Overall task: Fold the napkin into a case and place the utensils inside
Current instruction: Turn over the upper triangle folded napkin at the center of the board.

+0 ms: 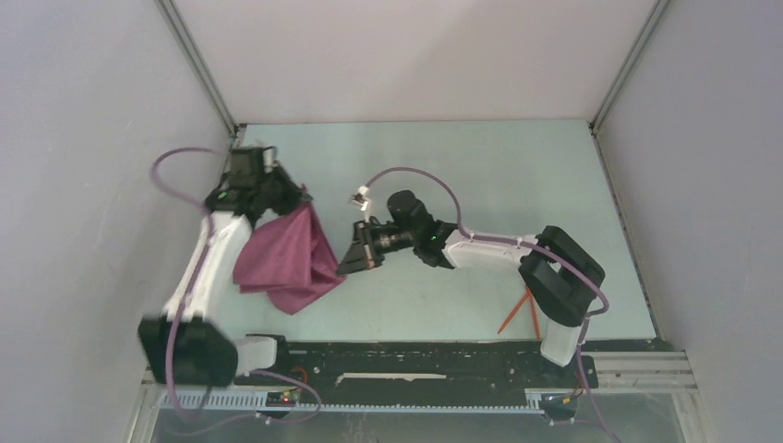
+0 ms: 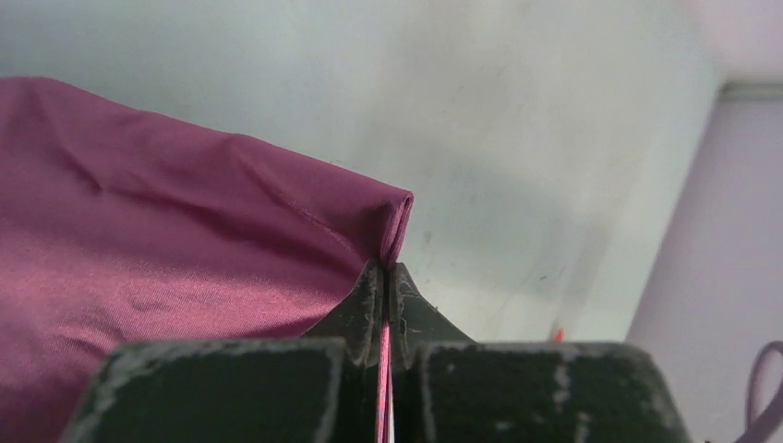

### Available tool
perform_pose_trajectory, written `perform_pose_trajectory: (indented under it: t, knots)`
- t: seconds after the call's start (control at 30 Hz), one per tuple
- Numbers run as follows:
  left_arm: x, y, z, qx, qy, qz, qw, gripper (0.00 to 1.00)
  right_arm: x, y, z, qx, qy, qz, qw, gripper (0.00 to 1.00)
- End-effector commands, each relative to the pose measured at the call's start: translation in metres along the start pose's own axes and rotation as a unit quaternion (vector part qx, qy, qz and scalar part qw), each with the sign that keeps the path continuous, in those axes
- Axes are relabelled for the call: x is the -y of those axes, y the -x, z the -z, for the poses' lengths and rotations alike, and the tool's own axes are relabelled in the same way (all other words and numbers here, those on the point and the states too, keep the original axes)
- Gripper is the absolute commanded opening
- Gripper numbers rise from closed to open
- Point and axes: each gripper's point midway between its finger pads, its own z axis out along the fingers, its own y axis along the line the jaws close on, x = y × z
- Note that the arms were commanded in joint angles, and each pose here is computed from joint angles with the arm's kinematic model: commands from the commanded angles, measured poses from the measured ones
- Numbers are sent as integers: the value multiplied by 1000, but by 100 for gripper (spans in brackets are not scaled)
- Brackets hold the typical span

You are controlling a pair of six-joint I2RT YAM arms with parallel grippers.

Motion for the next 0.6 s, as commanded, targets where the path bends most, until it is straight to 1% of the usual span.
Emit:
perform_pose_trajectory:
  t: [0.0,0.1,0.17,0.27,0.33,0.37,0.4,0.43,0.47,0.5,0.57]
  knots:
    - [30,-10,-95,-16,10,-34,999,0,36,-27,31,-34,47,-56,997,0]
    - [41,-39,-158,-63,21,-53,996,0,79,-38,47,-28,25,-86,996,0]
    - [48,-52,-189,-79,31,-68,994,0,104,-44,56,-18,-1,-102,995,0]
    - [73,-71,-223,-104,-1,-67,992,0,137,-51,68,-4,-31,-132,991,0]
    - [84,-85,-235,-127,-5,-86,988,0,155,-55,76,6,-50,-156,986,0]
    - [89,-92,-238,-135,-8,-95,986,4,163,-58,81,10,-60,-168,984,0]
    - [93,-96,-240,-144,-15,-103,984,9,166,-60,84,15,-63,-170,983,3]
    - [95,-98,-240,-150,-16,-113,982,20,173,-62,88,22,-76,-176,981,8]
    - [97,-99,-237,-151,-15,-121,981,35,179,-65,92,26,-90,-187,978,16]
    - [100,-99,-232,-156,-20,-142,977,43,183,-65,97,34,-98,-193,976,22]
    - [107,-96,-213,-161,-31,-172,971,53,193,-73,109,42,-139,-208,967,36]
